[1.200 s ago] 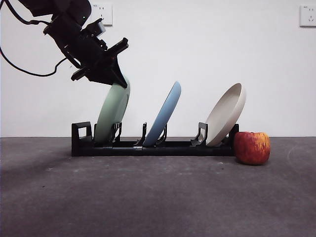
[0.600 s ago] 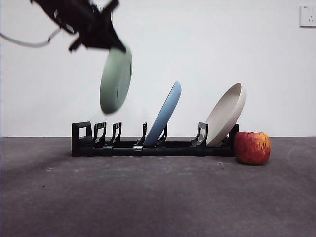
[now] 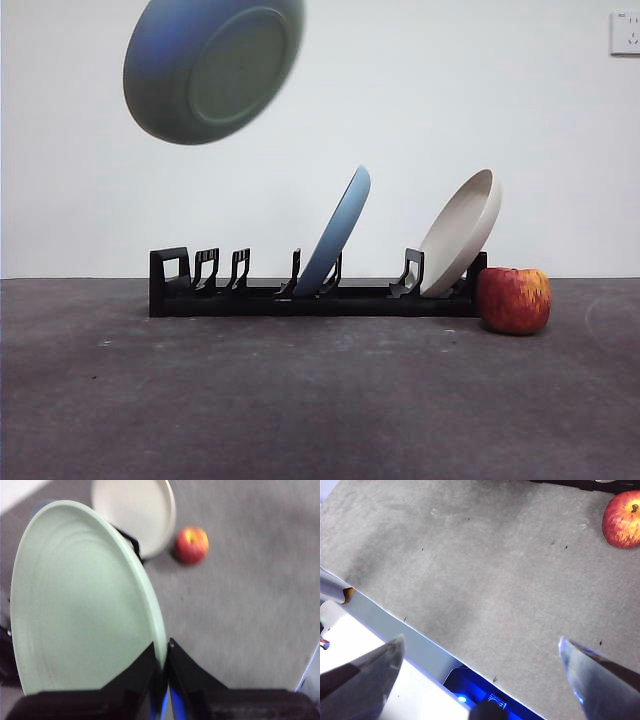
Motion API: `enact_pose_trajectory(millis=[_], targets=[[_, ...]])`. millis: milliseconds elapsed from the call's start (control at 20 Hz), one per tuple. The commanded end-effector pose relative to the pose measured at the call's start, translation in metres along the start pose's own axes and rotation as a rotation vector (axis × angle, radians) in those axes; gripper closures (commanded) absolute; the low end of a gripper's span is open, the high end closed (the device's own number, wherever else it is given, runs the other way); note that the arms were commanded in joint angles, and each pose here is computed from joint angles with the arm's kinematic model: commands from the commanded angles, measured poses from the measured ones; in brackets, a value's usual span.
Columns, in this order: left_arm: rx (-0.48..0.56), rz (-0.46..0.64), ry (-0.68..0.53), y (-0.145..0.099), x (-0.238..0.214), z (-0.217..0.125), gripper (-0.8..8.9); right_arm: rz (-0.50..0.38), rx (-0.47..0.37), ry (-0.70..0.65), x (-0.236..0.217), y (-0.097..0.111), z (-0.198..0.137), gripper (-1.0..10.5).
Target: Take the green plate from the plate rack,put the plate on the table,take the apple from the table,put the apple in the plate
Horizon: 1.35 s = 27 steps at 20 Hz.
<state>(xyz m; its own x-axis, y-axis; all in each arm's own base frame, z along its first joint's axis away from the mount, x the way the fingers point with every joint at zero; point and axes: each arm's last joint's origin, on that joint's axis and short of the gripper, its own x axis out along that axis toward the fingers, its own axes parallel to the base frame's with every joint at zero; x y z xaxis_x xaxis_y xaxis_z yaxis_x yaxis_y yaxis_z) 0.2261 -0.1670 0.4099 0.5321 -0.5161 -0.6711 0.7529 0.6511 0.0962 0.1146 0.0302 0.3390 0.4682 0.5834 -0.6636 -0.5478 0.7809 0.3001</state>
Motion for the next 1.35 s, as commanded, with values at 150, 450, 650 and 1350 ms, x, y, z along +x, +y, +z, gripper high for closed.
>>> enact_pose_trajectory(millis=[150,450,650,1350], targets=[[0.187,0.09,0.121,-0.057,0.033,-0.015,8.21,0.0,0.011,-0.004,-0.001,0.0,0.001,2.3],[0.37,0.121,0.201,-0.124,0.098,-0.08,8.21,0.001,0.011,-0.004,0.0,0.0,0.001,2.3],[0.492,0.201,0.221,-0.147,0.126,-0.119,8.21,0.001,0.011,-0.004,0.0,0.0,0.001,2.3],[0.558,0.199,0.313,-0.168,0.184,-0.168,7.99,0.001,0.011,-0.004,0.0,0.0,0.001,2.3]])
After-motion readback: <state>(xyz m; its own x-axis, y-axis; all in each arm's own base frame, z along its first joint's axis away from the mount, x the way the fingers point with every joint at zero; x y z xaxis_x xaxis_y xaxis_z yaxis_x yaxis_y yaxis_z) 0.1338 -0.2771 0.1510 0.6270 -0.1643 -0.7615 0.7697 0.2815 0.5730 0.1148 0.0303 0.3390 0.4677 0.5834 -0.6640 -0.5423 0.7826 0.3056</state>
